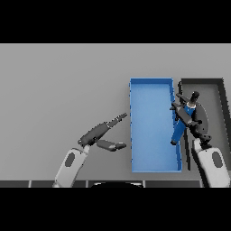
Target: Pick up the blue pipe and place it into the blue bin.
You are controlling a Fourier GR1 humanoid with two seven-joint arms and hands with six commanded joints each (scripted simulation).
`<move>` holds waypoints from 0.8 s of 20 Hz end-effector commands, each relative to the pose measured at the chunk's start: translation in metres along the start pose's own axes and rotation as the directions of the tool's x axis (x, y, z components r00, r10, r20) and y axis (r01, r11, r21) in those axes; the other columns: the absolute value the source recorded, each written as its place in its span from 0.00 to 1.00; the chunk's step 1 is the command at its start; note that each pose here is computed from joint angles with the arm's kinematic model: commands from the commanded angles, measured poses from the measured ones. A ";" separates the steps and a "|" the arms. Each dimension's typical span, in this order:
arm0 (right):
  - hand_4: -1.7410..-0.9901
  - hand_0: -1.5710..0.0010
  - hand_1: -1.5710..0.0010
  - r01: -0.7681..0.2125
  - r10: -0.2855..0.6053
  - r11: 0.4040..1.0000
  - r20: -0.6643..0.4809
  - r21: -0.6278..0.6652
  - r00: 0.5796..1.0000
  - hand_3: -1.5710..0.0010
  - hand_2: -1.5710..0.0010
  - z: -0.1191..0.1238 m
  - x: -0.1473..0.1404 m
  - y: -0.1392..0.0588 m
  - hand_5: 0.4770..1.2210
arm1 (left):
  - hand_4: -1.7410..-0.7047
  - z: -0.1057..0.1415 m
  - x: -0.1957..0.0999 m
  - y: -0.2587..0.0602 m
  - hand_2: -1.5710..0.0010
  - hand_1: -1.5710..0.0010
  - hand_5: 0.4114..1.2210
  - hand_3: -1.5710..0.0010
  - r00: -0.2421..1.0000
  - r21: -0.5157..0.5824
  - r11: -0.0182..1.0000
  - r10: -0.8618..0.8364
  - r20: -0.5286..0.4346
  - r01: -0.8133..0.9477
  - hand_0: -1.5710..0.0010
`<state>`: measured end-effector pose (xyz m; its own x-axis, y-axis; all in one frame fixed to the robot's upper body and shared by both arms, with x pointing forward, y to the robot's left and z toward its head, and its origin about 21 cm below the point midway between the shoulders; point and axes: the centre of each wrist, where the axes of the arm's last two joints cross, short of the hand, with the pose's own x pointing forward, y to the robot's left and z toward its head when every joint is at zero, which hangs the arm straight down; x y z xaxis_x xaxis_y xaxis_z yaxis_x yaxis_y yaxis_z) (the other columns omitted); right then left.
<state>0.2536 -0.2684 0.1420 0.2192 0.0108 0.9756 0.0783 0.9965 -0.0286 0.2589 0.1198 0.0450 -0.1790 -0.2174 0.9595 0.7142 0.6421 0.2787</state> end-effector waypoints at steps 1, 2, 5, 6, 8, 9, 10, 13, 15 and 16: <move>0.00 0.00 0.00 0.003 -0.003 1.000 -0.033 -0.013 0.999 0.03 0.00 0.003 -0.007 0.003 1.00 | 0.82 0.003 -0.001 0.000 1.00 1.00 0.01 1.00 1.000 -0.004 1.000 0.005 0.013 -0.005 1.00; 0.00 0.00 0.00 -0.004 0.002 0.999 -0.065 -0.032 0.998 0.20 0.00 0.003 -0.010 0.003 1.00 | 0.82 0.004 -0.002 -0.001 1.00 1.00 0.01 1.00 1.000 -0.004 1.000 -0.001 0.008 0.001 1.00; 0.00 0.00 0.00 -0.067 0.051 0.994 -0.191 -0.081 0.980 0.42 0.00 0.004 -0.032 0.005 1.00 | 0.83 0.002 0.001 -0.003 1.00 1.00 0.01 1.00 1.000 -0.009 1.000 -0.006 0.020 0.006 1.00; 0.00 0.00 0.01 -0.077 0.052 0.992 -0.231 -0.100 0.972 0.46 0.00 0.001 -0.036 0.008 1.00 | 0.83 0.000 0.002 -0.001 1.00 1.00 0.01 1.00 1.000 -0.005 1.000 -0.008 0.006 0.008 1.00; 0.20 0.25 0.32 -0.106 0.066 0.988 -0.321 -0.110 0.945 0.60 0.32 -0.004 -0.043 0.010 1.00 | 0.83 0.001 0.006 -0.002 1.00 1.00 0.01 1.00 1.000 0.001 1.000 -0.016 0.022 0.016 1.00; 0.32 0.40 0.46 -0.122 0.079 0.987 -0.342 -0.105 0.936 0.68 0.45 -0.004 -0.042 0.010 1.00 | 0.83 0.000 0.006 0.000 1.00 1.00 0.01 1.00 1.000 0.005 1.000 -0.019 0.014 0.019 1.00; 0.44 0.52 0.56 -0.132 0.094 0.987 -0.348 -0.087 0.933 0.74 0.56 -0.005 -0.042 0.010 1.00 | 0.83 0.000 0.006 -0.001 1.00 1.00 0.02 1.00 1.000 0.005 1.000 -0.018 0.013 0.018 1.00; 0.69 0.76 0.78 -0.213 0.192 0.977 -0.385 -0.013 0.903 0.87 0.78 -0.005 -0.043 0.009 0.89 | 0.83 0.002 0.003 -0.001 1.00 1.00 0.02 1.00 1.000 0.004 1.000 -0.015 0.009 0.015 1.00; 0.80 0.84 0.86 -0.323 0.322 0.944 -0.395 0.065 0.860 0.92 0.86 -0.009 -0.043 0.010 0.74 | 0.83 0.003 0.002 0.000 1.00 1.00 0.02 1.00 1.000 0.000 1.000 -0.002 0.008 0.002 1.00; 0.84 0.87 0.89 -0.334 0.338 0.939 -0.406 0.085 0.849 0.93 0.89 -0.009 -0.044 0.011 0.67 | 0.83 0.004 0.003 -0.001 1.00 1.00 0.02 1.00 1.000 -0.001 1.000 -0.001 0.013 0.001 1.00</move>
<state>0.2534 -0.2591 0.0966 0.6067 0.3129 0.7308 -0.0820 0.9390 -0.3339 0.2551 0.1214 0.0479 -0.1882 -0.2093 0.9596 0.7145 0.6412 0.2800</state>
